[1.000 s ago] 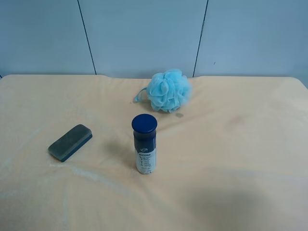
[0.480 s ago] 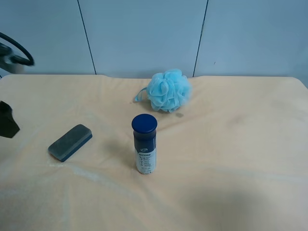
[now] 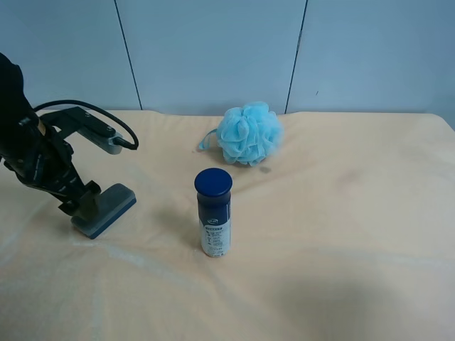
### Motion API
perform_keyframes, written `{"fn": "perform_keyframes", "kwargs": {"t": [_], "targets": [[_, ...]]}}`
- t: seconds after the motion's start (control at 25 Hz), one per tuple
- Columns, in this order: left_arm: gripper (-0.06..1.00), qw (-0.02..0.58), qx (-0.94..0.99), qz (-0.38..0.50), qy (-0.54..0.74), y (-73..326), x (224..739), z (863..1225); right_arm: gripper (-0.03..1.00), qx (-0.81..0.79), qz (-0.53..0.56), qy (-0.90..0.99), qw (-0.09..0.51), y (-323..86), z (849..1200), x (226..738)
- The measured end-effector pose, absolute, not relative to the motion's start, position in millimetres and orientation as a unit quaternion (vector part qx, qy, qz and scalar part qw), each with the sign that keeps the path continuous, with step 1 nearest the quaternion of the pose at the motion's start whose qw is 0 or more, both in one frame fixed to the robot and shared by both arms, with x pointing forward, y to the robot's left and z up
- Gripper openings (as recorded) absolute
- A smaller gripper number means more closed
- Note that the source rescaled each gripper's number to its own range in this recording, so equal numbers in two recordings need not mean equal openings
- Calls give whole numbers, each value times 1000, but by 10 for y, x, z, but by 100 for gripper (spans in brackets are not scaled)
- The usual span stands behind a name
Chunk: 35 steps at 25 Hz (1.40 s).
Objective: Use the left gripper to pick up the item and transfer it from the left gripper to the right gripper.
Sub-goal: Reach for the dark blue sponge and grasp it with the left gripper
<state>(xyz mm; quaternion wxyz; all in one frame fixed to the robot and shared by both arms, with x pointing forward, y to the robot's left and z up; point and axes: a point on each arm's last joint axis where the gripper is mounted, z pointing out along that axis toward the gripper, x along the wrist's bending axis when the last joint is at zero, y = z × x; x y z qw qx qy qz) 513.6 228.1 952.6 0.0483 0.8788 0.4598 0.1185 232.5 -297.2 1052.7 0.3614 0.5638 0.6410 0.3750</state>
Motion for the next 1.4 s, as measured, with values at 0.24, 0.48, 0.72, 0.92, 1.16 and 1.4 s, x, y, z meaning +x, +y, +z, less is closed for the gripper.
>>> {"fn": "perform_keyframes", "kwargs": {"t": [0.24,0.48,0.72,0.92,1.16,1.4], "targets": [[100,42,881,107,459,2244,5234,9257,100,564,375,641,361,-2972,10527,2325],[100,47,878,104,464,2211,5312,9040,100,564,375,641,361,-2972,10527,2325],[100,51,878,104,465,2195,5349,8929,100,564,375,641,361,-2972,10527,2325],[100,44,883,106,455,2204,5354,8899,100,564,375,641,361,-2972,10527,2325],[93,42,885,108,451,2208,5356,8899,100,564,375,641,361,-2972,10527,2325],[43,40,885,107,451,2210,5353,8898,100,564,375,641,361,-2972,10527,2325]]}}
